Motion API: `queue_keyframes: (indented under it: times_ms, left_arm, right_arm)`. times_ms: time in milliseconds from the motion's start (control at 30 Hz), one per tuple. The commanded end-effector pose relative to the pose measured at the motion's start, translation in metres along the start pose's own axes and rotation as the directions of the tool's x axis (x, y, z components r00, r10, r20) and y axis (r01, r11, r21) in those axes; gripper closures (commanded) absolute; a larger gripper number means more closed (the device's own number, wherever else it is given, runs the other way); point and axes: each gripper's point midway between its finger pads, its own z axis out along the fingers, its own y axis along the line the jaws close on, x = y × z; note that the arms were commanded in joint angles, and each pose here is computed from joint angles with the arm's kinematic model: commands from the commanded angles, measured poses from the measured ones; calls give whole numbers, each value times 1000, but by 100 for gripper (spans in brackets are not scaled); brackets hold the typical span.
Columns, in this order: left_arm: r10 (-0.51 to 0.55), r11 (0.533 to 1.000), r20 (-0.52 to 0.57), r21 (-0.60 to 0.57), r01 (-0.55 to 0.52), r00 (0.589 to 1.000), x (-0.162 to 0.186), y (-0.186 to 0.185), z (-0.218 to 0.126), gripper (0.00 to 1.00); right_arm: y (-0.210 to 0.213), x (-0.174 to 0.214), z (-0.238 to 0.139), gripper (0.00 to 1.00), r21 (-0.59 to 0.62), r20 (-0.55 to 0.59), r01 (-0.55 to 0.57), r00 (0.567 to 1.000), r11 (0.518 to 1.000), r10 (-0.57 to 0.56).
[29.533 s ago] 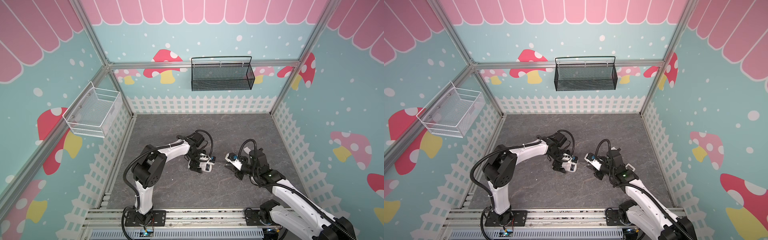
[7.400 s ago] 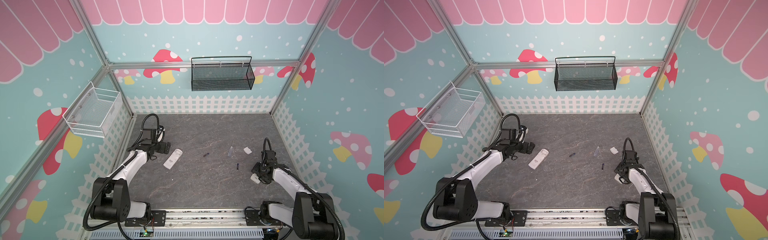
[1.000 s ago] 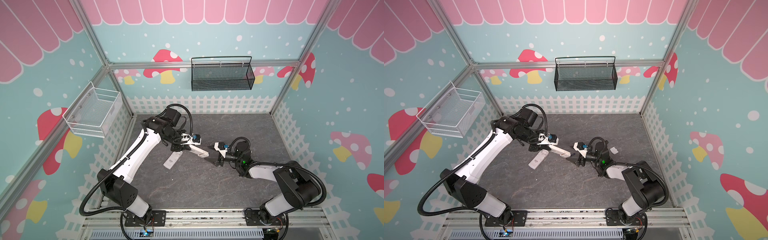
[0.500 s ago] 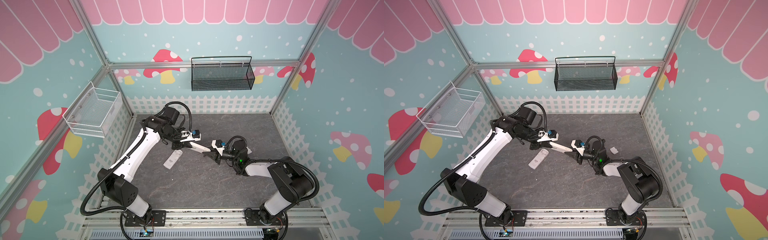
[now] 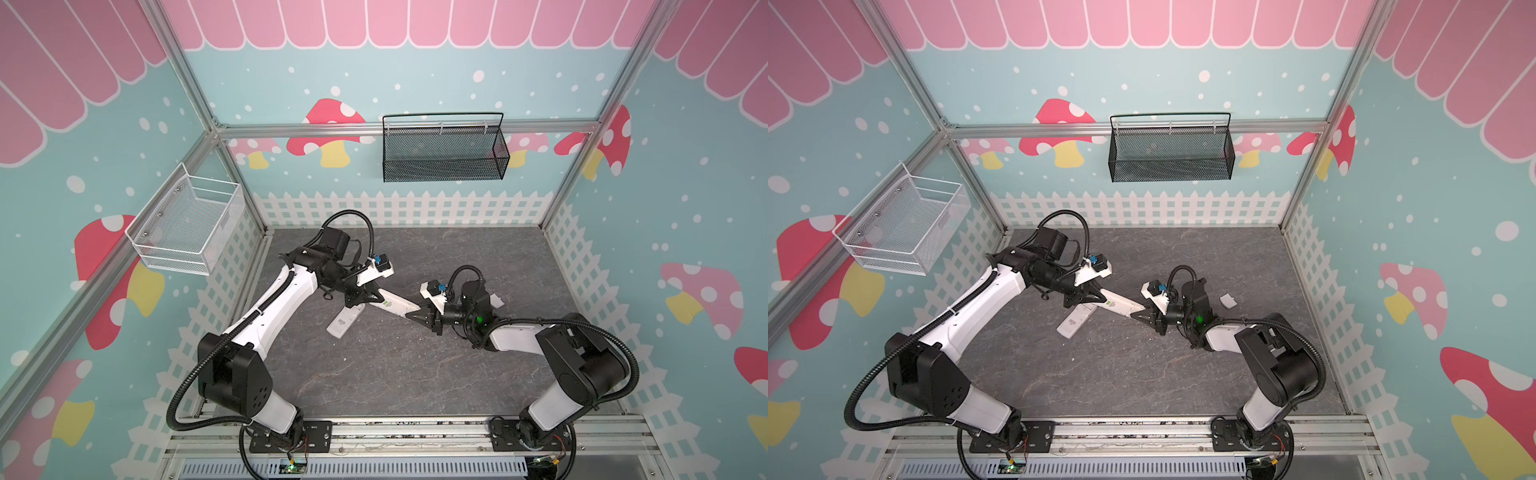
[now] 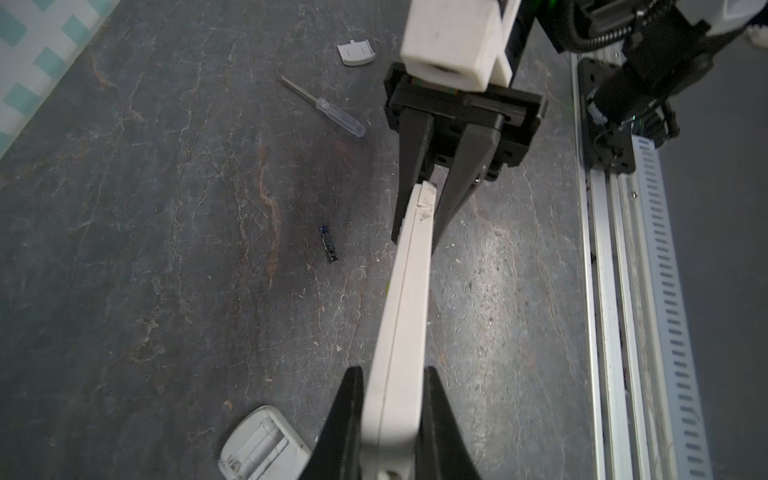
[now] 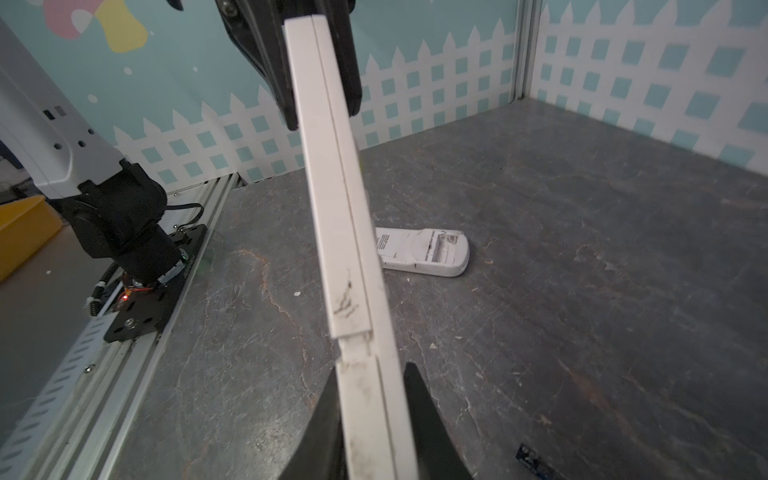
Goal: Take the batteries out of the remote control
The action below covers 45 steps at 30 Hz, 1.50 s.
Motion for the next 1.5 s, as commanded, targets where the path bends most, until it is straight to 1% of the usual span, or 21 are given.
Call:
queue_keyframes:
  times_ms: [0, 33, 67, 167, 300, 400, 467, 567, 700, 867, 1033, 1200, 1367, 1467]
  left_arm:
    - [-245, 969, 156, 7, 247, 957, -16, 8, -3, 100]
    - [-273, 961, 168, 12, 275, 947, -12, 9, -2, 100]
    - [-331, 943, 182, 21, 333, 926, -8, 10, 0, 100]
    - [-419, 902, 239, -2, 432, 876, -1, 24, 0, 100]
    - [-496, 843, 287, -66, 533, 820, 11, 47, 3, 100]
    - [-508, 838, 288, -50, 543, 812, 12, 46, 7, 100]
    - [-512, 838, 289, -41, 545, 809, 14, 45, 10, 100]
    - [-517, 833, 295, -40, 551, 803, 16, 46, 11, 100]
    - [-518, 834, 296, -34, 551, 803, 16, 45, 12, 100]
    - [-523, 830, 299, -33, 557, 798, 15, 46, 12, 100]
    - [-522, 825, 296, -61, 561, 800, 21, 51, 15, 100]
    - [-518, 833, 293, -37, 551, 803, 21, 47, 18, 100]
    - [-523, 831, 293, -31, 555, 800, 20, 46, 19, 100]
    - [-520, 825, 292, -71, 561, 803, 26, 52, 20, 100]
  right_arm:
    - [-15, -19, 9, 79, 40, 29, -76, 997, 996, 75]
    - [-16, -16, 10, 79, 34, 22, -102, 995, 994, 101]
    - [-18, -11, 12, 78, 34, 14, -137, 991, 990, 137]
    - [-23, -1, 15, 77, 48, -6, -220, 975, 974, 220]
    - [-29, 8, 18, 68, 65, -15, -306, 952, 950, 307]
    - [-32, 8, 18, 63, 91, -10, -337, 941, 937, 339]
    - [-32, 9, 16, 61, 95, -7, -339, 940, 936, 341]
    - [-36, 16, 15, 60, 129, -21, -349, 935, 928, 355]
    - [-42, 24, 12, 65, 182, -28, -369, 925, 911, 380]
    - [-46, 25, 14, 75, 195, -26, -397, 912, 897, 409]
    - [-45, 22, 14, 84, 187, -31, -381, 919, 905, 393]
    - [-43, 8, 16, 88, 162, -8, -363, 929, 918, 369]
    - [-47, 0, 18, 97, 163, 6, -359, 932, 919, 363]
    - [-45, 2, 15, 99, 173, 0, -349, 935, 921, 355]
